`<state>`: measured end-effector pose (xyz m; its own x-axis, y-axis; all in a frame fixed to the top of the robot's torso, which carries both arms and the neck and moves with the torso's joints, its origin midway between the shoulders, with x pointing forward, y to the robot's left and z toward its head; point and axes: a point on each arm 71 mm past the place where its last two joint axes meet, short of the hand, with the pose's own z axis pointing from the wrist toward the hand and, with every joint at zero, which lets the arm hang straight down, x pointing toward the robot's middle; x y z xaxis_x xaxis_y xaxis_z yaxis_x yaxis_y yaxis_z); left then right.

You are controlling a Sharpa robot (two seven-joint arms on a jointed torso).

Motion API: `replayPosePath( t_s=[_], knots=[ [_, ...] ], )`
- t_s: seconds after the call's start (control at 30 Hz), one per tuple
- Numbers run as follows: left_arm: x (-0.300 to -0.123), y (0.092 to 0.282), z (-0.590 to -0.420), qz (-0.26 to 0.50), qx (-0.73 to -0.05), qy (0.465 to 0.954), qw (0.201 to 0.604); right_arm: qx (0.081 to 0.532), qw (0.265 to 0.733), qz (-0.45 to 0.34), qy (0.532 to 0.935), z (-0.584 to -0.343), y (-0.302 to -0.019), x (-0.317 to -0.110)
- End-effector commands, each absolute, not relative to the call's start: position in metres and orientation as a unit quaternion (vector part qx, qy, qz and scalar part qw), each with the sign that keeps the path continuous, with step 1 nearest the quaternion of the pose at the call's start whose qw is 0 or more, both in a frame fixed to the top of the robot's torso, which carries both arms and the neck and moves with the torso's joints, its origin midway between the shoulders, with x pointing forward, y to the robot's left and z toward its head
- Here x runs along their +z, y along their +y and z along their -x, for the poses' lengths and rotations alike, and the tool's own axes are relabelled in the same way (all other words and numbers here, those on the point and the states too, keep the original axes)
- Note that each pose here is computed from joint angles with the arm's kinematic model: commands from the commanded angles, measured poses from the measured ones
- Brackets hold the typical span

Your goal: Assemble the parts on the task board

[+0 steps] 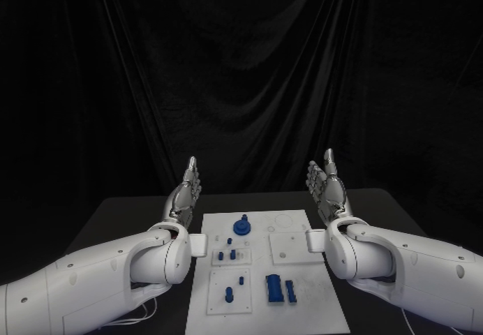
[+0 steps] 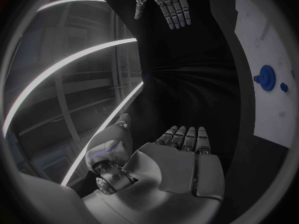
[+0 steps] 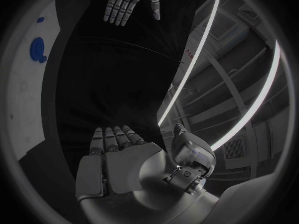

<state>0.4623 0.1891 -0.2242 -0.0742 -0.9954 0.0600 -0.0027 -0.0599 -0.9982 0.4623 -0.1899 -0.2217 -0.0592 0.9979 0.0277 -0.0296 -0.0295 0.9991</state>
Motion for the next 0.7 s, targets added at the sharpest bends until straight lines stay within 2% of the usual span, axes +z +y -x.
replayPosePath(
  t_s=[0.03,0.7],
  knots=[
    [-0.2242,0.1924,-0.4618,0.498,-0.507,0.502,0.493,0.507,0.493,-0.498,0.502,-0.4618,-0.1924,-0.2242],
    [-0.2242,0.1924,-0.4618,0.498,-0.507,0.502,0.493,0.507,0.493,-0.498,0.502,-0.4618,-0.1924,-0.2242]
  ],
)
